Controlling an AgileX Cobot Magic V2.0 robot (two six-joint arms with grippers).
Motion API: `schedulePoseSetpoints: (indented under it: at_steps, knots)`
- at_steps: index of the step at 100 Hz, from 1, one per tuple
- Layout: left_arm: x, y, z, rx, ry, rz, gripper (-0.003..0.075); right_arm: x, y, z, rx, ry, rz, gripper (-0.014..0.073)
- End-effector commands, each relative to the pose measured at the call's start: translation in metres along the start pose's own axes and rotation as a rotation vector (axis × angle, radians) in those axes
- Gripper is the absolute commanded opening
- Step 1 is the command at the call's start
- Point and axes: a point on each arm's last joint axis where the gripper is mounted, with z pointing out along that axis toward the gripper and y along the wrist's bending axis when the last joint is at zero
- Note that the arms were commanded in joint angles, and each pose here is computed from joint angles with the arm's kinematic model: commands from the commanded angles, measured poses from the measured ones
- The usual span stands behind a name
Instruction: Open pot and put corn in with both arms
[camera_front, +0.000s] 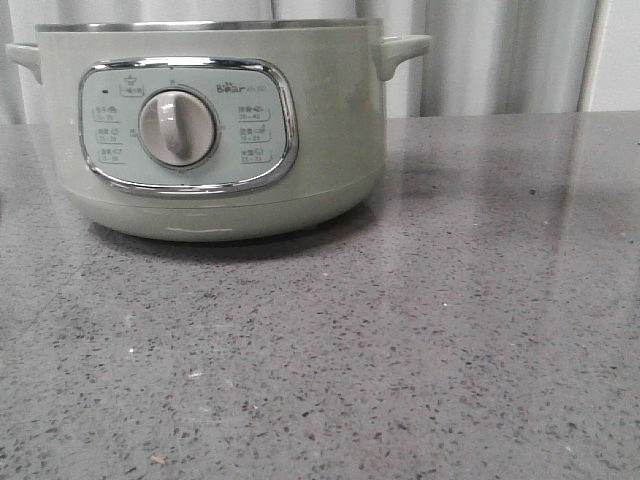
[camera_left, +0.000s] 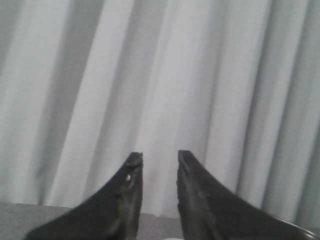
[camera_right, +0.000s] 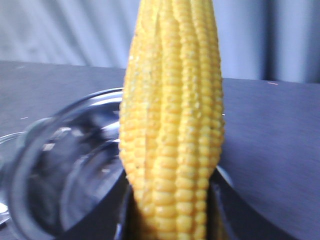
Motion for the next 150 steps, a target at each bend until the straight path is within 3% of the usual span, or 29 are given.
schedulePoseSetpoints:
  at_steps: [1,16,30,35,46,54,64,84,93,103,108,125,150]
  knots:
    - [-0.017,-0.01,0.002,0.068,-0.051,0.015,0.0059,-0.017,0.023,0.01,-0.067,-0.115,-0.04,-0.0074]
    - [-0.016,-0.024,0.001,0.183,0.022,-0.01,-0.0019,-0.008,0.044,0.047,-0.115,-0.054,-0.107,-0.0074]
    - [-0.013,-0.036,-0.002,0.285,0.061,-0.038,-0.002,-0.002,0.046,0.073,-0.104,-0.005,-0.167,-0.0029]
    - [-0.011,-0.04,-0.004,0.327,0.084,-0.046,-0.002,0.0,0.045,0.078,-0.096,0.009,-0.199,0.0045]
    - [-0.009,-0.051,-0.009,0.421,0.124,-0.068,-0.002,0.004,0.044,0.084,-0.091,0.04,-0.22,0.0318]
    - [-0.009,-0.056,-0.011,0.472,0.128,-0.078,-0.002,0.004,0.044,0.084,-0.089,0.044,-0.225,0.0466]
    - [-0.011,-0.06,-0.013,0.511,0.097,-0.059,-0.002,0.001,0.044,0.08,-0.083,0.044,-0.252,0.0537]
    - [-0.017,-0.059,-0.013,0.501,0.03,-0.06,-0.002,-0.019,0.045,0.043,-0.085,0.022,-0.261,0.0493]
    - [-0.019,-0.057,-0.016,0.503,0.023,-0.063,-0.002,-0.027,0.041,0.013,-0.069,0.023,-0.285,0.0314]
    - [-0.022,-0.052,-0.023,0.504,-0.001,-0.069,-0.002,-0.031,0.036,-0.027,-0.031,-0.012,-0.359,0.0023]
    - [-0.022,-0.049,-0.028,0.504,-0.015,-0.062,-0.002,-0.032,0.033,-0.055,-0.017,-0.066,-0.382,-0.0074]
    - [-0.011,-0.037,-0.047,0.504,-0.048,-0.006,-0.002,-0.006,0.021,-0.131,-0.001,-0.182,-0.402,-0.0064]
    - [0.021,-0.03,-0.057,0.505,0.018,0.02,-0.002,0.078,0.0,-0.211,0.007,-0.313,-0.399,-0.0064]
